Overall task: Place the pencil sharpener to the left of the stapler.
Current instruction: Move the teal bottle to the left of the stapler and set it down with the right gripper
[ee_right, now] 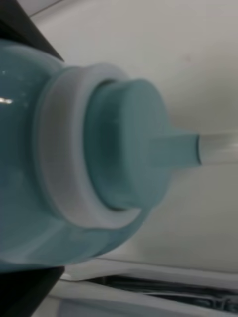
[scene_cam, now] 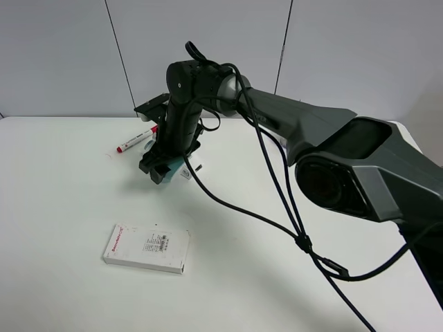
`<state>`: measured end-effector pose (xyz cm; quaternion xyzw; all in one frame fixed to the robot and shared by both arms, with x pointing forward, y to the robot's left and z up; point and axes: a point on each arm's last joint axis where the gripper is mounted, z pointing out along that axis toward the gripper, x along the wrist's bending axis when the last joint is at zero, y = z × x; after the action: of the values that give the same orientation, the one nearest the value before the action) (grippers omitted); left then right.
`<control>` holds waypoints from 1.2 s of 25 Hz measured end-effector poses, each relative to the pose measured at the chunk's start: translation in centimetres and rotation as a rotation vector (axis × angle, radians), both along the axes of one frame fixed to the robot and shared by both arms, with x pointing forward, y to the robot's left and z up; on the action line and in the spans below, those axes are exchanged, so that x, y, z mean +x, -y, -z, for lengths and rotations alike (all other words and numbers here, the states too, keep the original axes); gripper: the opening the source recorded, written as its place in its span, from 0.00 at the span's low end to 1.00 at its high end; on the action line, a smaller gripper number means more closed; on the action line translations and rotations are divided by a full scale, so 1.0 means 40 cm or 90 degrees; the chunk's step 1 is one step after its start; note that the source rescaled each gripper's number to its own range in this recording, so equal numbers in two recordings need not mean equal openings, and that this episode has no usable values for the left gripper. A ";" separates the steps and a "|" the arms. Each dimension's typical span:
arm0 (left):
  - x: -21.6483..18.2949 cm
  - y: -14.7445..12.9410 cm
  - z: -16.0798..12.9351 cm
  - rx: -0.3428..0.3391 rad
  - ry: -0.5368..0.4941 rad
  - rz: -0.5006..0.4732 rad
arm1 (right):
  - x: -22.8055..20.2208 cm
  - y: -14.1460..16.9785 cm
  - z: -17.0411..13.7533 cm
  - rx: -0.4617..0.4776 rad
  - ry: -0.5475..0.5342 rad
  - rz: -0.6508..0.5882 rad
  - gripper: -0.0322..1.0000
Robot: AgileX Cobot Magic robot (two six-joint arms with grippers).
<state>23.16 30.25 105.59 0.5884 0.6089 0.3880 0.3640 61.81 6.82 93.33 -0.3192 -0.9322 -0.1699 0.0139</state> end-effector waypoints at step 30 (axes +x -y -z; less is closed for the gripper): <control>0.000 0.000 0.000 0.000 0.000 0.000 | -0.008 -0.002 0.086 -0.031 -0.072 0.025 0.03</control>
<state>23.16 30.25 105.59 0.5884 0.6089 0.3880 0.3640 61.51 6.90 89.88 -0.3467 -0.9274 -0.1289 0.0558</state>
